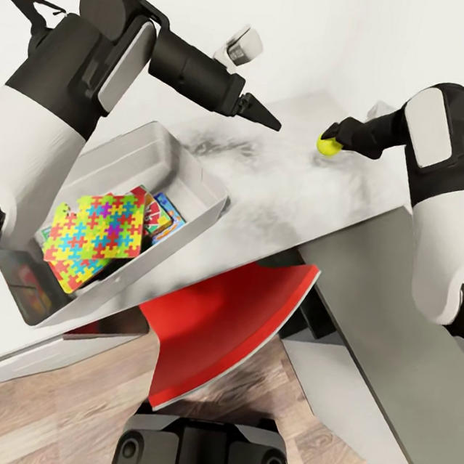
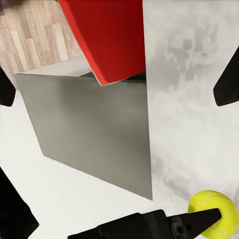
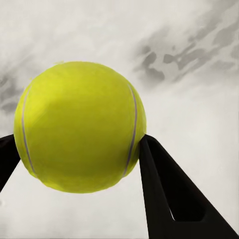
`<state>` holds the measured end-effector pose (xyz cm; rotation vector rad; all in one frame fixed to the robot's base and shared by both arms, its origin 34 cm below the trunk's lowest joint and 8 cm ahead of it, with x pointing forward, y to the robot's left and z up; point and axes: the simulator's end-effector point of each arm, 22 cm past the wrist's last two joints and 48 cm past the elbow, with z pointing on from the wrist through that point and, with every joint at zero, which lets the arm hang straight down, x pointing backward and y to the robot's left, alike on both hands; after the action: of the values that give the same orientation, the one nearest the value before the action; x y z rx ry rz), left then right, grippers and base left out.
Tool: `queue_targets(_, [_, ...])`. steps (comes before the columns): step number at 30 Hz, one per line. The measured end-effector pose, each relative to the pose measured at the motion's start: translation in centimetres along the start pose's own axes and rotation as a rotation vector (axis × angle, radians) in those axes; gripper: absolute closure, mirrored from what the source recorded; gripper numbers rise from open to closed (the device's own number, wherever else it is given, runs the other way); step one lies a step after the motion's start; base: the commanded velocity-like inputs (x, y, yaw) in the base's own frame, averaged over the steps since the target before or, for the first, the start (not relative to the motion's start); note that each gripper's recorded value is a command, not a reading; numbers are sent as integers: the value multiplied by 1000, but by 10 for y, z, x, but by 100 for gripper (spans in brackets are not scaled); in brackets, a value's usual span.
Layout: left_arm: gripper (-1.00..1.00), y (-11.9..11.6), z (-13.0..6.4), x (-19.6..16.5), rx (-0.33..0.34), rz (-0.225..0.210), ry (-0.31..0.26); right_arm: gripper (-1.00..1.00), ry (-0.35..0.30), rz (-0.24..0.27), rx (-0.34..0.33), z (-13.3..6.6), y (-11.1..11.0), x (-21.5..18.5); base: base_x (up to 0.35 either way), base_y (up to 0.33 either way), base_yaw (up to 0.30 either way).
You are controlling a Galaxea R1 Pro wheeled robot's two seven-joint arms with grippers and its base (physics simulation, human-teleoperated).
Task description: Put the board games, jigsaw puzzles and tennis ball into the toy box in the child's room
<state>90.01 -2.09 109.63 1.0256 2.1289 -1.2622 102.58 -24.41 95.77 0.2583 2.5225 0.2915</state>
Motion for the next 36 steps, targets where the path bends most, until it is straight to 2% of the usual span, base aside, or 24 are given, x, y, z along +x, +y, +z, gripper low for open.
queue_targets(7, [-100, -5, -2, -2, -5, 8, 5, 100, -22, -12, -18, -9, 11, -4, 0, 0, 0])
queue_targets(36, [-100, -28, -17, -19, -27, 51, 8, 100, -34, 1, -22, -32, 9, -6, 0, 0, 0])
